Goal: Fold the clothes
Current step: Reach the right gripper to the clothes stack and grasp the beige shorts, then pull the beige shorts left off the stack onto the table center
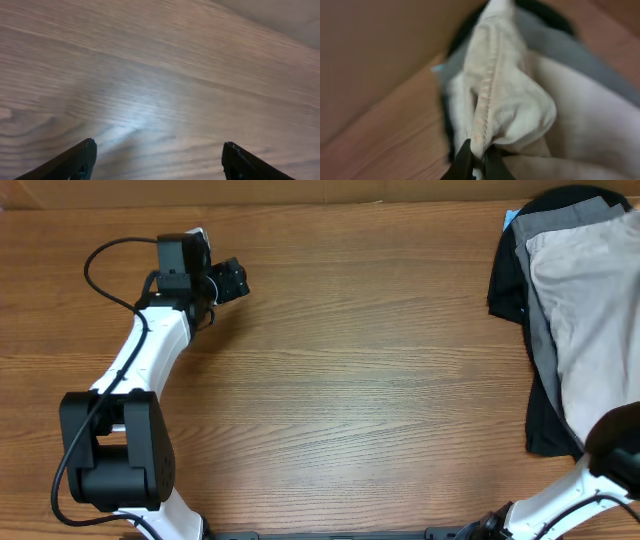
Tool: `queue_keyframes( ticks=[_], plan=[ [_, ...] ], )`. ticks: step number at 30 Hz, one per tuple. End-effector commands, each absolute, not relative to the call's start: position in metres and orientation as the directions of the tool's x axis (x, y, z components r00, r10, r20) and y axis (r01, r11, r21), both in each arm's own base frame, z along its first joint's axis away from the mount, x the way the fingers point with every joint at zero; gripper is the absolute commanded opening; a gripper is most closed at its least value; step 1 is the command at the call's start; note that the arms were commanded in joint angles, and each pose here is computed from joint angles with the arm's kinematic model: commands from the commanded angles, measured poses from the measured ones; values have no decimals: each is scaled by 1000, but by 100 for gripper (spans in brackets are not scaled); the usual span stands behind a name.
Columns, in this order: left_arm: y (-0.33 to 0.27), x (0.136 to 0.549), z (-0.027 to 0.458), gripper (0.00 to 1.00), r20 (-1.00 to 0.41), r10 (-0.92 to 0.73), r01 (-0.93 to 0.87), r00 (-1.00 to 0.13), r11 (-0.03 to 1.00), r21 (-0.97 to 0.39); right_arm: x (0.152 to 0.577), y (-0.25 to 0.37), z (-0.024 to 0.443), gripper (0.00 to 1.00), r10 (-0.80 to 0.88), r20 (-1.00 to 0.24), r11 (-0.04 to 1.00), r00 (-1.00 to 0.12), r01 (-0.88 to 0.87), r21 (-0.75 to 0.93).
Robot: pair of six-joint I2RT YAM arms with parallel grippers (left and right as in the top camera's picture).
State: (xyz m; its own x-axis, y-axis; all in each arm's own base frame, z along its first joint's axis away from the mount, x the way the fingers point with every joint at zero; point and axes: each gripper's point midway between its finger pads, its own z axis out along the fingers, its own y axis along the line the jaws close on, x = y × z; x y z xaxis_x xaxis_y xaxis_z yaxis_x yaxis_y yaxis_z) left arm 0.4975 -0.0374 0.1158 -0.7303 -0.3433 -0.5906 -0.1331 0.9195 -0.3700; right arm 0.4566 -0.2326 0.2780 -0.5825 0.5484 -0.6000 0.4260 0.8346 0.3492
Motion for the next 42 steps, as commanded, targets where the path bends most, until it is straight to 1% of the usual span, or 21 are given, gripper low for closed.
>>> queue_keyframes(
  ticks=[1,6,9,12,14,16,23,26,29,30,31,32,33,34,35,37,40,42],
  plan=[
    [-37,498,179,82,-665,-320,-34,-675,914,-405,468,-160,321,4,458,-645,887,-612,259,383],
    [-16,478,228,81,-724,-225,27,-652,947,-319,471,-59,322,4,337,-607,915,-720,99,391],
    [-6,465,250,87,-748,-188,43,-636,960,-278,467,-1,315,4,249,-571,919,-783,6,393],
    [0,455,259,93,-758,-160,53,-632,967,-248,459,60,306,4,144,-544,915,-827,-98,391],
    [6,451,260,100,-758,-146,51,-635,972,-229,454,95,298,4,72,-534,917,-843,-154,368],
    [16,448,258,100,-754,-147,15,-640,979,-203,447,131,286,4,-1,-512,915,-859,-208,346],
    [42,449,260,100,-763,-179,-45,-621,980,-194,415,247,228,4,-195,-379,858,-905,-345,381],
    [50,448,259,100,-761,-189,-62,-620,979,-193,393,297,209,4,-289,-341,796,-894,-422,433],
    [56,447,259,100,-763,-197,-75,-616,979,-192,361,345,197,4,-388,-317,727,-866,-499,473],
    [57,448,260,100,-765,-194,-75,-614,979,-188,349,356,196,12,-418,-316,711,-852,-524,469],
    [58,448,260,100,-769,-191,-77,-610,980,-183,339,365,195,33,-450,-318,696,-834,-551,461],
    [58,449,261,100,-772,-184,-73,-608,982,-176,331,372,194,53,-494,-332,671,-804,-595,443],
    [58,449,262,100,-774,-182,-71,-606,982,-175,325,373,194,62,-528,-340,659,-778,-628,414],
    [58,449,262,100,-774,-182,-70,-606,982,-175,325,369,194,69,-534,-335,675,-776,-630,383],
    [58,449,262,100,-774,-181,-69,-607,982,-176,327,362,195,72,-532,-327,695,-781,-623,359],
    [51,450,262,100,-773,-174,-46,-610,982,-185,337,342,201,73,-506,-315,736,-803,-593,327],
    [33,451,263,100,-775,-144,14,-616,981,-194,364,299,219,75,-427,-315,793,-848,-518,321],
    [17,450,260,100,-771,-105,60,-629,981,-183,388,260,227,81,-346,-317,838,-883,-443,319]
  ],
)
